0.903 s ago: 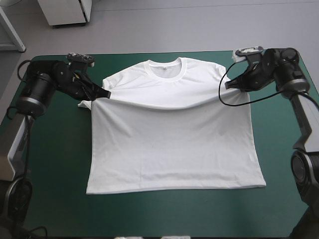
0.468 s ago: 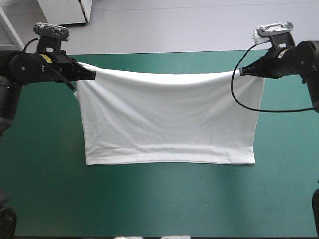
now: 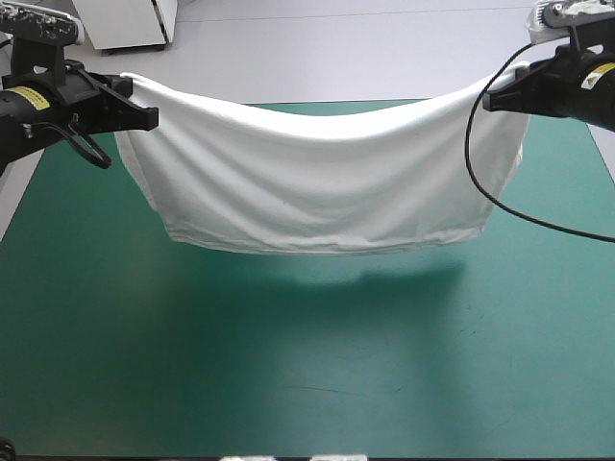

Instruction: Fold the cloth

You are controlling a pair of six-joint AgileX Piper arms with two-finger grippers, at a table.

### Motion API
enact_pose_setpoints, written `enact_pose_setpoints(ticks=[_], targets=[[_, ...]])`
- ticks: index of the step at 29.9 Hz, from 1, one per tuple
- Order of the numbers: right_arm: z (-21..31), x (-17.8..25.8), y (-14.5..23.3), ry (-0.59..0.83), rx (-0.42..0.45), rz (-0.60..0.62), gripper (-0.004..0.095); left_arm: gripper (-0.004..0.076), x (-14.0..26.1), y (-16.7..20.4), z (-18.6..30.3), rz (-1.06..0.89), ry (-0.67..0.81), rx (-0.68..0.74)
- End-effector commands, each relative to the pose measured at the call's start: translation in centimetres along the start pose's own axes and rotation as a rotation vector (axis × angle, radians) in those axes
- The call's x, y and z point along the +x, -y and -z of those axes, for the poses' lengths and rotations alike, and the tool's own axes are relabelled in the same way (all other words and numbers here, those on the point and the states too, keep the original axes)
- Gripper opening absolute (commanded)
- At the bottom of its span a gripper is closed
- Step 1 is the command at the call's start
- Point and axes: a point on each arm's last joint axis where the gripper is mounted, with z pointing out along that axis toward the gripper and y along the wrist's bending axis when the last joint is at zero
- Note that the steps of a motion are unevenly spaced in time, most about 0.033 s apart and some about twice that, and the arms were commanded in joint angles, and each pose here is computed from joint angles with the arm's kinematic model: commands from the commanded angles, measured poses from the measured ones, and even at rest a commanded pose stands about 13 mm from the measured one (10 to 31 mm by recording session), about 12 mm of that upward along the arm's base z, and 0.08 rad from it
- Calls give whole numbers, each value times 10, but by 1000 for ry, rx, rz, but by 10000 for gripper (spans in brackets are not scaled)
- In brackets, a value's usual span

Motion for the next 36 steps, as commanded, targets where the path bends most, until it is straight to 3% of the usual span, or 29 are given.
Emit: enact_pose_setpoints(ticks=[1, 13, 16, 21, 26, 29, 36], targets=[[15, -30, 4, 232, 27, -5, -17, -9, -24, -2, 12, -6, 219, -34], [-61, -64, 19, 365, 44, 2, -17, -9, -62, -18, -55, -16, 467, -104], [-79, -67, 28, 401, 37, -18, -17, -9, -68, -21, -75, -20, 471, -107], [-112, -53, 45, 347, 4, -35, -17, -9, -56, -25, -119, -15, 376, -93], [-140, -31, 53, 187, -15, -47, -17, -9, -30, -23, -150, 6, 154, -49], [-154, -10, 52, 47, -45, -35, -17, -9, -14, -22, -162, 35, 14, -23], [-167, 33, 47, -156, -84, -43, -17, -9, -1, -17, -155, 81, -151, 17]])
